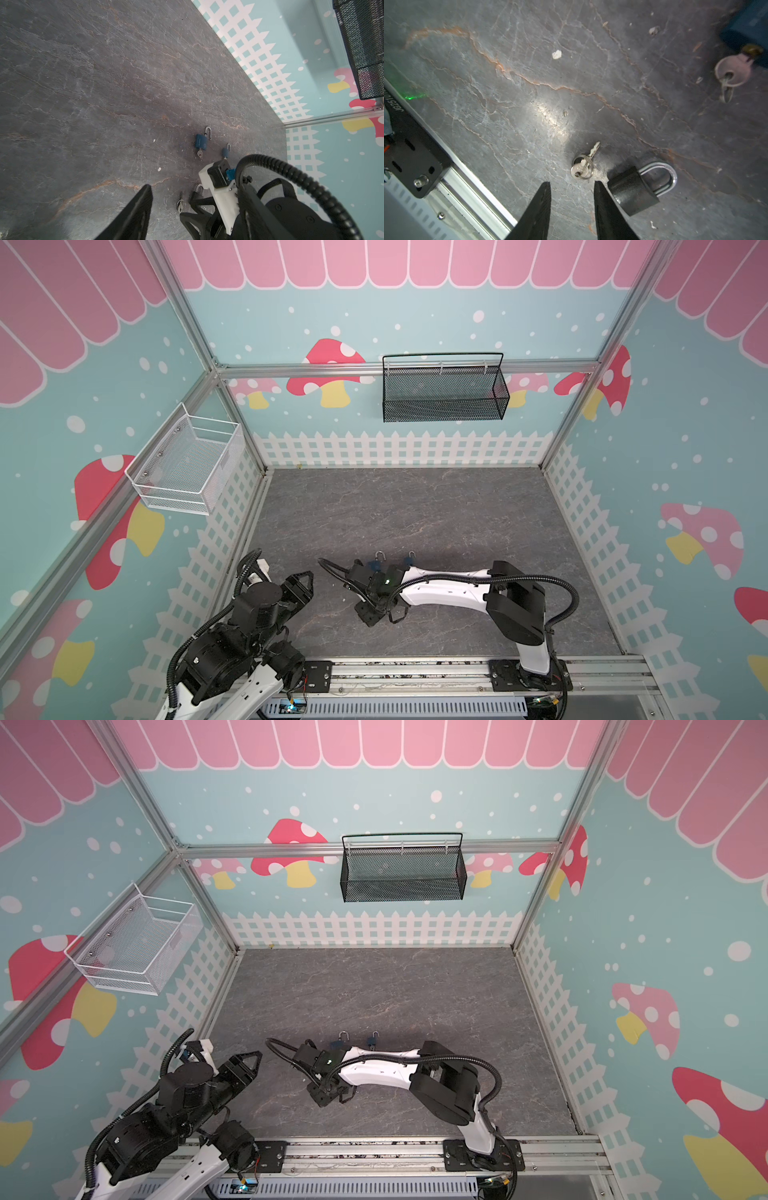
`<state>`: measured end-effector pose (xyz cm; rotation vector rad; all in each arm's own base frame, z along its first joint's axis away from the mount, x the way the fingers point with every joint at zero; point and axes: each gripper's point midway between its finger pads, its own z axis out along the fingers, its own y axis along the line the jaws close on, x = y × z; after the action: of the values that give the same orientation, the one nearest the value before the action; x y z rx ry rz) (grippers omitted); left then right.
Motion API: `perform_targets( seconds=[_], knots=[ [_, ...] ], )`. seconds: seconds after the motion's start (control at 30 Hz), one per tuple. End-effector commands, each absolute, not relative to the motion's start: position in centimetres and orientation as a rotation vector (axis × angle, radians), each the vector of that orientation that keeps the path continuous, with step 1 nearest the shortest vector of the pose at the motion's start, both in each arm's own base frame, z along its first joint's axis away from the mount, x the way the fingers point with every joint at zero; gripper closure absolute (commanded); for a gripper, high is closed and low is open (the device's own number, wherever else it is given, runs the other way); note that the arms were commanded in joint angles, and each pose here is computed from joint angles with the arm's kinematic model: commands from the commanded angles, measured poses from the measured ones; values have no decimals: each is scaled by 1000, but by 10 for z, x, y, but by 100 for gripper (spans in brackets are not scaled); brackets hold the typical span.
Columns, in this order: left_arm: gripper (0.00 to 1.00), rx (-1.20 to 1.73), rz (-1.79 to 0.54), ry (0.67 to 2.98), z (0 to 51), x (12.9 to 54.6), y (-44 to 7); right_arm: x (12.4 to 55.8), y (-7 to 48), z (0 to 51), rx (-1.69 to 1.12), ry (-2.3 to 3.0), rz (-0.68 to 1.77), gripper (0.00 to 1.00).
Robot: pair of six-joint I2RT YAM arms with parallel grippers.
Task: Unlock with the key
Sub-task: 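Close the right gripper on the silver key's ring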
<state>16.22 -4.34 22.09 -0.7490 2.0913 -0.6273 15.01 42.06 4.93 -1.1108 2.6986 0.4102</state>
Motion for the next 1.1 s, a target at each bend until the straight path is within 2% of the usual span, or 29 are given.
perform_targets(
  seconds=[0.0, 0.73, 1.07],
  knots=[
    [35, -752, -626, 2098, 222, 162, -44, 150, 415, 33, -1122, 2727, 389, 63],
    [34, -743, -619, 2120, 217, 169, -50, 149, 408, 8, -1146, 2767, 383, 83],
    [34, -748, -627, 2121, 215, 171, -52, 154, 413, 16, -1177, 2707, 389, 93]
  ],
)
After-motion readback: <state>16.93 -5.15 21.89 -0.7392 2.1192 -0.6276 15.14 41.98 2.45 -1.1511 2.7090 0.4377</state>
